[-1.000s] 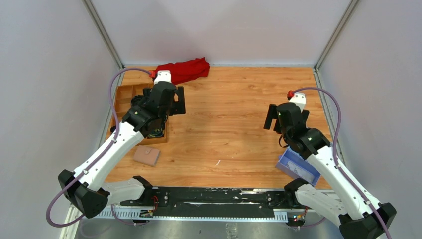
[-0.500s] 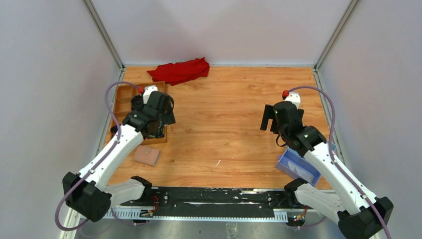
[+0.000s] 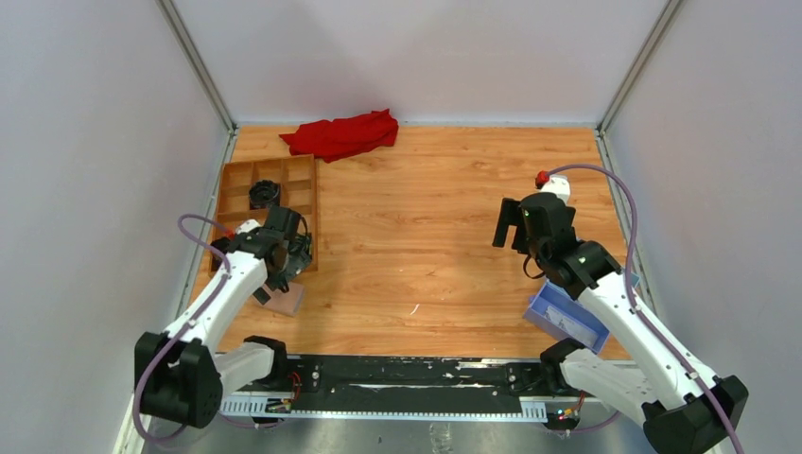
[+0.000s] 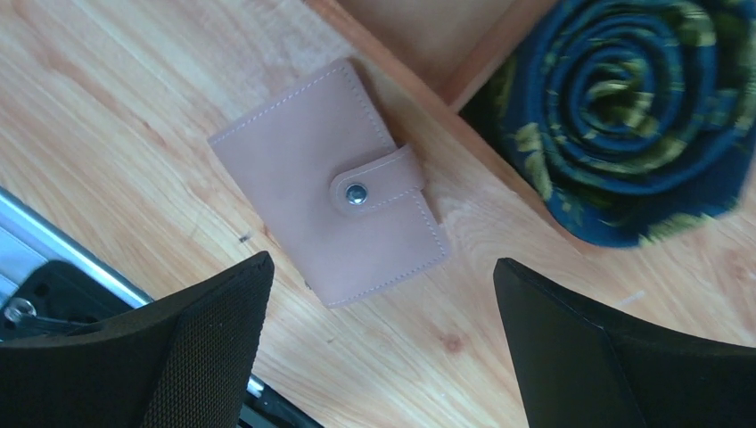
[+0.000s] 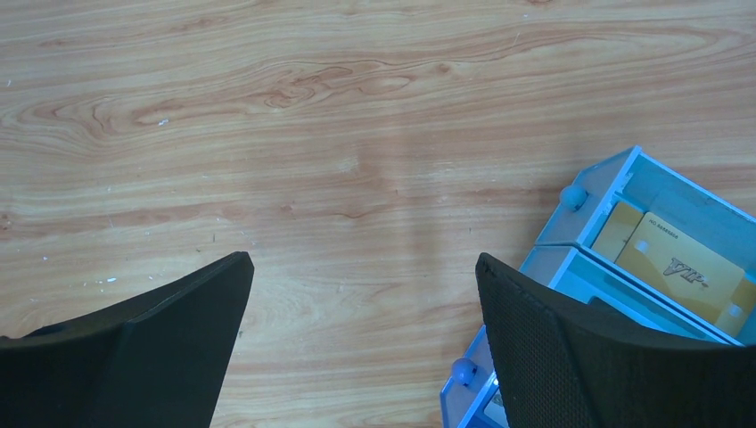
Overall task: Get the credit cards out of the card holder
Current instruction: Move the card holder to the center of the board.
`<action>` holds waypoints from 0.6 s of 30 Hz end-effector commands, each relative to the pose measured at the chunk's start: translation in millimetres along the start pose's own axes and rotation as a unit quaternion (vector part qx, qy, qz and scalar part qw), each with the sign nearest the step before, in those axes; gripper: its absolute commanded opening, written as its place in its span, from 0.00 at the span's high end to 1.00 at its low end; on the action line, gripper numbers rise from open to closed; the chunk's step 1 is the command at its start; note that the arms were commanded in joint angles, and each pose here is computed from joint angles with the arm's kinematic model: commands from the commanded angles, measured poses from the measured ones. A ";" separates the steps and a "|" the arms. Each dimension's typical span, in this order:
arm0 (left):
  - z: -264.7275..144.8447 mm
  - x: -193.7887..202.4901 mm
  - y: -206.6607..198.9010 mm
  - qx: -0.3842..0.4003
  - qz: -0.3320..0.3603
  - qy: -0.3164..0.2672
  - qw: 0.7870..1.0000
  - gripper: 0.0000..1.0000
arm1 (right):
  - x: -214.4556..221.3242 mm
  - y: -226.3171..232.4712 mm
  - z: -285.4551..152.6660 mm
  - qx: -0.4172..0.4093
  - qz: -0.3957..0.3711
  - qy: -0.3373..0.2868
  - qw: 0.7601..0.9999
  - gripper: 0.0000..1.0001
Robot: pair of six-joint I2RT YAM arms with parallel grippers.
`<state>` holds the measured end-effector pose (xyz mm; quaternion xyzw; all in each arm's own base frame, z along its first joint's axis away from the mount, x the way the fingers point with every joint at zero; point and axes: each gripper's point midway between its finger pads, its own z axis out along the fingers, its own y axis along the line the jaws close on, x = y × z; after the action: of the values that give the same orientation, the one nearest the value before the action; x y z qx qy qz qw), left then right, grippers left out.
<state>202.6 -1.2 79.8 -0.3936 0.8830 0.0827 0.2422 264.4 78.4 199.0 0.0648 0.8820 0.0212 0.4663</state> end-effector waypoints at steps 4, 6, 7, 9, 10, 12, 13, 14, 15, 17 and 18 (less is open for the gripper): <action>20.6 19.6 21.0 -0.073 -0.063 0.027 0.995 0.01 | -0.1 -6.1 -5.1 -0.002 0.008 -0.014 1.000 0.00; 20.9 18.7 22.7 -0.075 -0.068 0.022 0.995 0.01 | 1.1 -7.6 -5.5 0.000 0.009 -0.016 1.000 0.00; 21.0 18.6 23.5 -0.075 -0.072 0.020 0.994 0.00 | 1.4 -8.0 -5.7 0.000 0.009 -0.016 1.000 0.00; 23.2 20.8 26.7 -0.080 -0.080 0.017 0.993 0.00 | 2.6 -8.4 -5.0 0.001 0.009 -0.015 1.000 0.00; 24.8 22.0 28.8 -0.085 -0.083 0.016 0.993 0.01 | 3.0 -8.1 -4.4 0.001 0.008 -0.013 1.000 0.00; 28.2 24.3 32.0 -0.097 -0.086 0.018 0.991 0.01 | 2.9 -6.9 -3.9 0.000 0.008 -0.012 1.000 0.00; 29.9 25.8 33.1 -0.102 -0.087 0.019 0.991 0.01 | 3.8 -6.1 -2.9 -0.001 0.007 -0.009 1.000 0.00; 31.5 26.6 34.0 -0.107 -0.087 0.020 0.990 0.01 | 4.6 -5.3 -2.2 -0.002 0.007 -0.007 1.000 0.00; 33.1 26.8 34.0 -0.110 -0.088 0.020 0.990 0.01 | 5.0 -4.5 -1.8 -0.004 0.006 -0.005 1.000 0.00; 36.8 27.6 31.5 -0.109 -0.088 0.020 0.990 0.01 | 6.6 -3.5 -1.2 -0.006 0.005 -0.001 1.000 0.00; 39.1 29.0 29.2 -0.105 -0.089 0.023 0.990 0.01 | 7.2 -2.7 -1.6 -0.009 0.004 0.000 1.000 0.00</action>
<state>174.3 5.4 36.6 -0.4741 0.8533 0.1299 0.1738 259.7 77.4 200.7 0.0657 0.8770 0.0309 0.4749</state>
